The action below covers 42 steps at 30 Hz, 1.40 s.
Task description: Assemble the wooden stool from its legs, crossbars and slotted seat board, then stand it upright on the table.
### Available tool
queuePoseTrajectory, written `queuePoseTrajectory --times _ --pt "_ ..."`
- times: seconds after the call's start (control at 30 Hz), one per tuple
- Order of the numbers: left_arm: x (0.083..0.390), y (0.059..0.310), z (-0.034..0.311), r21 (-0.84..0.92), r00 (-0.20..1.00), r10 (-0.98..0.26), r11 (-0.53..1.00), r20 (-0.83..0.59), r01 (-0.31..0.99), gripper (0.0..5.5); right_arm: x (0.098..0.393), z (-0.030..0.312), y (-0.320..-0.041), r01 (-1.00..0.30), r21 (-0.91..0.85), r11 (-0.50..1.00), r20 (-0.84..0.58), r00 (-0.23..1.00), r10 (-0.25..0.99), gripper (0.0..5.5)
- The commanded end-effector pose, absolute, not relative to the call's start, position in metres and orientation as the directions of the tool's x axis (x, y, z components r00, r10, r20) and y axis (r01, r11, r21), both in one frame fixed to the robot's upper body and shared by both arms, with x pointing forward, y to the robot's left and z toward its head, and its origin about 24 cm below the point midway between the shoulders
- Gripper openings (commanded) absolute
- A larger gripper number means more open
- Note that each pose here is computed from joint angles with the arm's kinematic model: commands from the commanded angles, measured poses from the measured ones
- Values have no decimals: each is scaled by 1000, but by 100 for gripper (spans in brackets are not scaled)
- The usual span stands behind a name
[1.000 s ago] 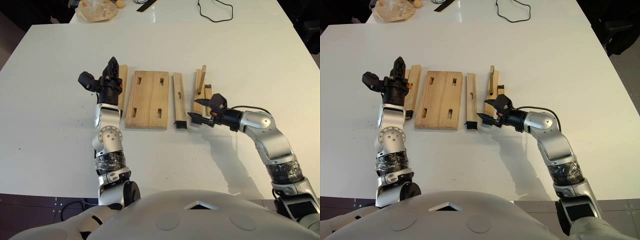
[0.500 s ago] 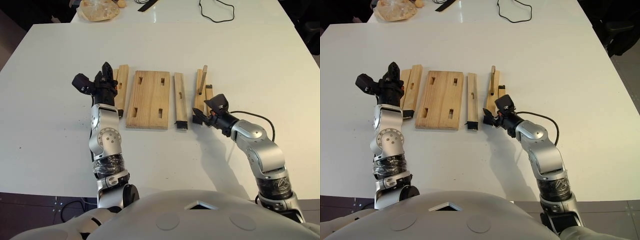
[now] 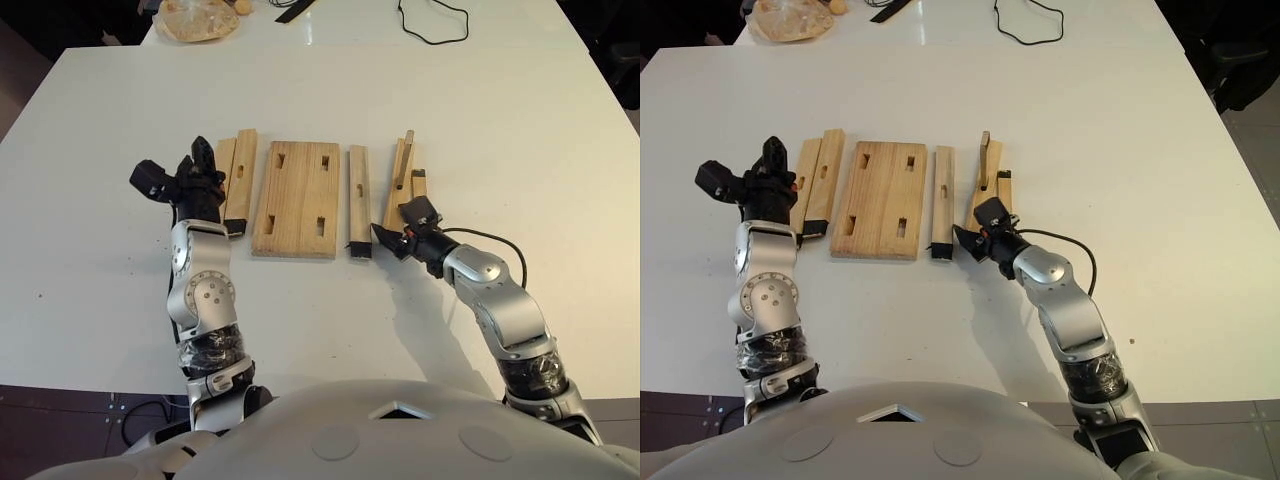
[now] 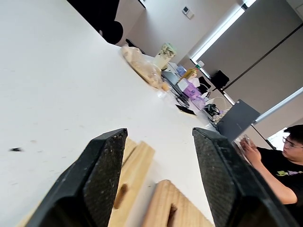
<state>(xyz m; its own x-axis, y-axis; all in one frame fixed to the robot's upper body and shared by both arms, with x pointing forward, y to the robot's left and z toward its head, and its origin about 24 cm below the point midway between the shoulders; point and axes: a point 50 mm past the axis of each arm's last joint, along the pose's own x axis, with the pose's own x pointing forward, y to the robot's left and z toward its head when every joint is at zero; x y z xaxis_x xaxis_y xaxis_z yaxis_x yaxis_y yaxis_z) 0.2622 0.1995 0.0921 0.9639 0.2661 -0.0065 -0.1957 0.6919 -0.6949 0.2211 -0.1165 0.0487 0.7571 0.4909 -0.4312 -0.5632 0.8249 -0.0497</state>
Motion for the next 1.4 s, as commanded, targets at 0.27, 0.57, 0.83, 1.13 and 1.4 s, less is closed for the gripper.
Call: queuePoseTrajectory --times 0.27,0.57,0.83,1.13,1.4 --pt "268 191 94 -686 977 214 708 -16 -166 256 220 46 -121 -487 -89 869 -456 795 399 349" --pt "268 195 94 -685 973 229 708 -10 -173 256 223 36 -133 -461 -156 873 -481 808 341 349" --pt "270 193 94 -687 975 222 707 -8 -167 256 228 48 -140 -430 -120 895 -453 826 336 349" --pt "273 192 93 -684 977 212 712 -4 -157 256 234 34 -126 -437 -71 897 -477 805 354 349" --pt "276 192 93 -682 978 209 715 -1 -154 256 236 23 -123 -417 -51 907 -518 788 333 308"
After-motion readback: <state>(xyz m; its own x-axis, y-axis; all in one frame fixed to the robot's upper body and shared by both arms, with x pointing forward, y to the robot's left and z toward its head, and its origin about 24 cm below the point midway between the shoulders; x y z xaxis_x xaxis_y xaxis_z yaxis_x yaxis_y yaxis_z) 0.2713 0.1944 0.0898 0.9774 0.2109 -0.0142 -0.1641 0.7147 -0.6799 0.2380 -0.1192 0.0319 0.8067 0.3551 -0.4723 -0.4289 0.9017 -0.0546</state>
